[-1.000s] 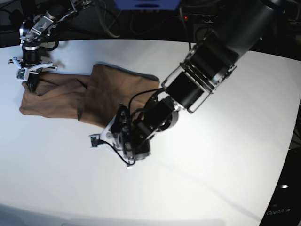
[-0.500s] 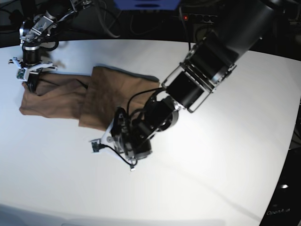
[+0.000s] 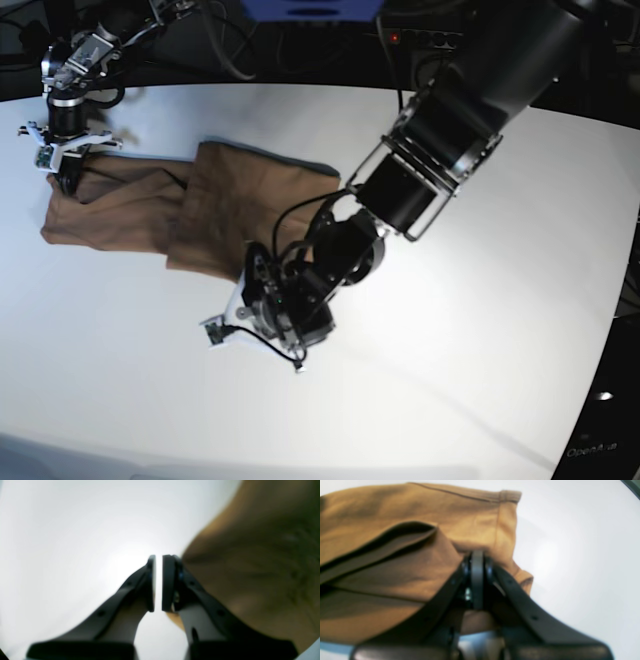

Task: Fold the T-shirt properly
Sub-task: 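Hold the folded layer with the left gripper and adjust its edge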

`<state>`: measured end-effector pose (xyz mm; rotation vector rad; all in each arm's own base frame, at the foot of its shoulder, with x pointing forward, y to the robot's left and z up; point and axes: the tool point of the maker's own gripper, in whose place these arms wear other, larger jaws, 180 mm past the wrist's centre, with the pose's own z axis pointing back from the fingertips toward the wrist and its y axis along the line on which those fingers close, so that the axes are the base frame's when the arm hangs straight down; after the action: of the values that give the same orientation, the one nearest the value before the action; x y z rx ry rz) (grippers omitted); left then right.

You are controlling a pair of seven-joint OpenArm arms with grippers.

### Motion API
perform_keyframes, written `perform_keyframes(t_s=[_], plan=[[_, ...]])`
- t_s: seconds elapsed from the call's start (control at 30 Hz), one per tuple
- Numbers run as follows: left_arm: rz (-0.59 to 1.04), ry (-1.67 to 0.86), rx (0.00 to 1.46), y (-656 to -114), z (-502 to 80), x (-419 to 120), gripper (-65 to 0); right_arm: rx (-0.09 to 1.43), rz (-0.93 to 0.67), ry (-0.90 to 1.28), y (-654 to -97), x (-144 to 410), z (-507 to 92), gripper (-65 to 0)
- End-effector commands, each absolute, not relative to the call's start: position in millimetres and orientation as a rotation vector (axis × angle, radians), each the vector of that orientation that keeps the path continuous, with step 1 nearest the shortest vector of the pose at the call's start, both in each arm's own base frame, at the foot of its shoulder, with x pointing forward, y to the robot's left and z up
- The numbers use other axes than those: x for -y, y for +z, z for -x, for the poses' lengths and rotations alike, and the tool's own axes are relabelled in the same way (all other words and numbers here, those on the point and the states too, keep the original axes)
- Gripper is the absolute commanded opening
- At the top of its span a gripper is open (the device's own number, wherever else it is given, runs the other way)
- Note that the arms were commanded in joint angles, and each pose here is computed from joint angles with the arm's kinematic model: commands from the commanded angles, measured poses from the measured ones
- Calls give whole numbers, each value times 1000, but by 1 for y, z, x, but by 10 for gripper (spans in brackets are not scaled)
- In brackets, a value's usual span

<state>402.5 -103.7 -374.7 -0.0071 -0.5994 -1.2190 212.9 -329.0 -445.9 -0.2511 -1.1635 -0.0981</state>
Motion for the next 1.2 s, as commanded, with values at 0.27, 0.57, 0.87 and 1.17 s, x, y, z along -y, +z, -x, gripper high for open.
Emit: perform_keyframes(t_s=[0.27, 0.57, 0.87, 1.17], plan=[[13, -1212, 642, -360, -408, 113, -609, 964, 208, -54, -483, 316, -191, -637], [28, -1031, 802, -286, -439, 91, -609, 961, 207, -54, -484, 316, -190, -637], [-47, -1323, 590, -325, -385, 99, -609, 965, 211, -52, -482, 317, -192, -640], [-120, -1409, 533, -345, -369, 102, -609, 968, 211, -53, -481, 317, -193, -641]])
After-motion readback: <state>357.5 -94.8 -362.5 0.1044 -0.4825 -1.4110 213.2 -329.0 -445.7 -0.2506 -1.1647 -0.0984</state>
